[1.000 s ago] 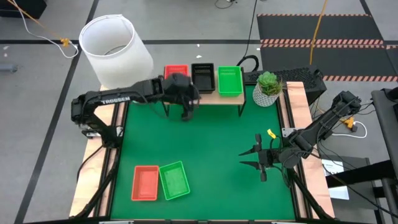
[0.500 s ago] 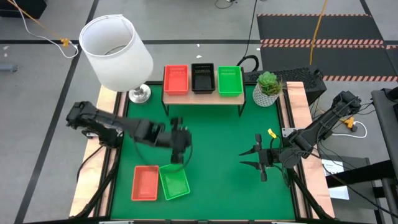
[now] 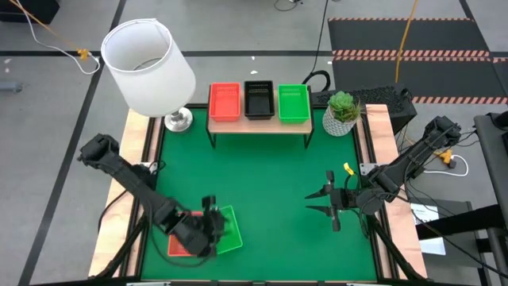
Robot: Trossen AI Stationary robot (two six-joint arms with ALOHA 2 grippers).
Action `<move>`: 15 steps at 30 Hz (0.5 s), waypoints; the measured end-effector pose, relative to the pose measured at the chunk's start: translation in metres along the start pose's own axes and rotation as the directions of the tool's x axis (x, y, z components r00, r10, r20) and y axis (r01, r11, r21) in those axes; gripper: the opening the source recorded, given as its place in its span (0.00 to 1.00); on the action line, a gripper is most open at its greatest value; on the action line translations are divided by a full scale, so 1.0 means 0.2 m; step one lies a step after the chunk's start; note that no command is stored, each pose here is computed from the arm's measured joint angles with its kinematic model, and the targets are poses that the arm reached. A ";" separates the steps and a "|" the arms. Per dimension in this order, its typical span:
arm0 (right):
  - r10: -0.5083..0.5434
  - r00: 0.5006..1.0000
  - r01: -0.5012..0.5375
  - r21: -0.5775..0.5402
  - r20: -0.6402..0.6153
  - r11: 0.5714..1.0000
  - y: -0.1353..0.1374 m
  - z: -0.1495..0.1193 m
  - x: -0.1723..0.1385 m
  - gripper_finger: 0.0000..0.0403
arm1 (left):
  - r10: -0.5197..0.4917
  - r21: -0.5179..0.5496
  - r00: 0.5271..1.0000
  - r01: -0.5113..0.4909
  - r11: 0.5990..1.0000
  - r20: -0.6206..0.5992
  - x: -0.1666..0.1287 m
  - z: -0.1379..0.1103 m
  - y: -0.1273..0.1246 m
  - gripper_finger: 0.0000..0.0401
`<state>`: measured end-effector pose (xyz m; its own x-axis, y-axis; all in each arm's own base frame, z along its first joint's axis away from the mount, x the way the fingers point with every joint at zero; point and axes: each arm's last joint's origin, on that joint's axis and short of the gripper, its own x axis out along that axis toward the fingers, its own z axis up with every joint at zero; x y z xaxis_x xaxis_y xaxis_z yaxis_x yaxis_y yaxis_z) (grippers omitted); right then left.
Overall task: Stack baskets on shelf by color
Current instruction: Stack the green basket into the green basket on the shelf
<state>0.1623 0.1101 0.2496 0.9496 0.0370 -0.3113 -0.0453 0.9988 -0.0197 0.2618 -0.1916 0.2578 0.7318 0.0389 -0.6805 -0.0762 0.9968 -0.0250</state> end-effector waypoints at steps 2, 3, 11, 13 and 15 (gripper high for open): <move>-0.002 1.000 0.002 0.026 0.000 1.000 0.00 0.00 0.00 0.29 | -0.097 0.013 0.995 0.097 0.995 0.037 0.02 -0.07 -0.07 0.42; -0.012 1.000 0.012 0.039 0.001 0.999 0.00 0.00 0.00 0.29 | -0.140 0.021 0.988 0.139 0.990 0.058 0.03 -0.10 -0.10 0.42; -0.130 0.990 0.126 0.078 0.056 0.989 0.02 0.00 0.08 0.29 | -0.176 -0.004 0.982 0.177 0.984 0.065 0.08 -0.24 -0.26 0.42; -0.136 0.988 0.130 0.084 0.069 0.988 0.03 0.00 0.11 0.29 | -0.167 -0.026 0.985 0.168 0.985 0.043 0.11 -0.28 -0.28 0.44; -0.145 0.986 0.137 0.092 0.083 0.986 0.03 0.01 0.14 0.29 | -0.160 -0.042 0.987 0.161 0.986 0.024 0.14 -0.32 -0.31 0.47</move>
<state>0.1883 0.1178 0.2421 0.9685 -0.1058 -0.2253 0.1143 0.9931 0.0251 0.2434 -0.2559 0.1943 0.7505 -0.1195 -0.6500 0.0140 0.9862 -0.1652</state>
